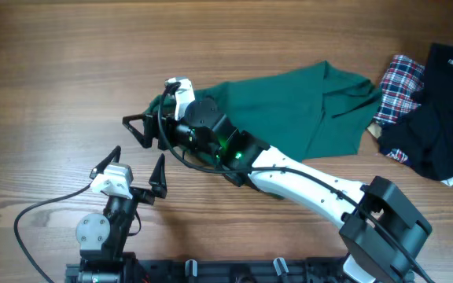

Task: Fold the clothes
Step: 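Pull the green garment leftward with the right gripper, spreading it out, then release the garment and move the right gripper to its lower edge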

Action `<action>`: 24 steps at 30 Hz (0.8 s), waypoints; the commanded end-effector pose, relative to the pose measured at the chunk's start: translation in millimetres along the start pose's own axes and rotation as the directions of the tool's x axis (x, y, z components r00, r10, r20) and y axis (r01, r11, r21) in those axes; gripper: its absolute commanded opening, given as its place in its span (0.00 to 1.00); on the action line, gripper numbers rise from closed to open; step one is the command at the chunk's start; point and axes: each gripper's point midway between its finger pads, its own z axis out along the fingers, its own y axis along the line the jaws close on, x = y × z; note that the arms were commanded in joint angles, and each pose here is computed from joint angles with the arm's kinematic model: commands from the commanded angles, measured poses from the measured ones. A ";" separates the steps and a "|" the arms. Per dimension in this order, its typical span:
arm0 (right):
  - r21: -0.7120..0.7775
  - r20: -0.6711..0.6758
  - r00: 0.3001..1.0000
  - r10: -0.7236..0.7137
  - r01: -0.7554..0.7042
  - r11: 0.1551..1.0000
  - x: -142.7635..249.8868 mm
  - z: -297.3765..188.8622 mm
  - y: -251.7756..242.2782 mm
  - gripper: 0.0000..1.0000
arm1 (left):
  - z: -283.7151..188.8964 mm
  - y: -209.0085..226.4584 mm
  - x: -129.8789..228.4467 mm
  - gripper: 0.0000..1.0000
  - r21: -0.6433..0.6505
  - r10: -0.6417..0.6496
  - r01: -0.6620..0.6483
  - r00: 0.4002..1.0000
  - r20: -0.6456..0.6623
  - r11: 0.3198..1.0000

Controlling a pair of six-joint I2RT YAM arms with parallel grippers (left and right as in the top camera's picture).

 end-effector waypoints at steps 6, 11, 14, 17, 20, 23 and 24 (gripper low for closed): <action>-0.017 -0.023 1.000 -0.004 0.004 1.000 4.2 4.4 5.6 1.00 | 0.0 -0.5 1.8 1.00 0.002 0.016 -0.016 1.000 -0.002 1.000; 0.022 -0.018 0.996 0.086 -0.086 0.996 5.7 5.0 -2.0 1.00 | 0.0 -0.6 1.8 1.00 0.002 0.016 -0.016 1.000 -0.002 1.000; 0.191 0.034 0.989 0.141 -0.145 0.971 10.3 2.2 -34.6 1.00 | 0.0 -0.6 1.8 1.00 0.002 0.016 -0.016 1.000 -0.002 1.000; 0.264 0.049 0.991 0.128 -0.137 0.955 14.0 -0.7 -47.6 1.00 | 0.0 -0.6 1.9 1.00 0.002 0.016 -0.016 1.000 -0.002 1.000; 0.312 0.062 0.990 0.124 -0.137 0.940 13.8 -4.1 -58.6 1.00 | 0.0 -0.6 1.9 1.00 0.002 0.016 -0.016 1.000 -0.002 1.000; 0.387 0.123 0.986 0.113 -0.152 0.909 -0.7 -13.1 -80.7 1.00 | 0.0 -0.5 1.9 1.00 0.002 0.016 -0.016 1.000 -0.002 1.000; 0.407 0.134 0.984 0.115 -0.160 0.899 -5.4 -17.1 -88.6 1.00 | 0.0 -0.6 1.9 1.00 0.002 0.016 -0.016 1.000 -0.002 1.000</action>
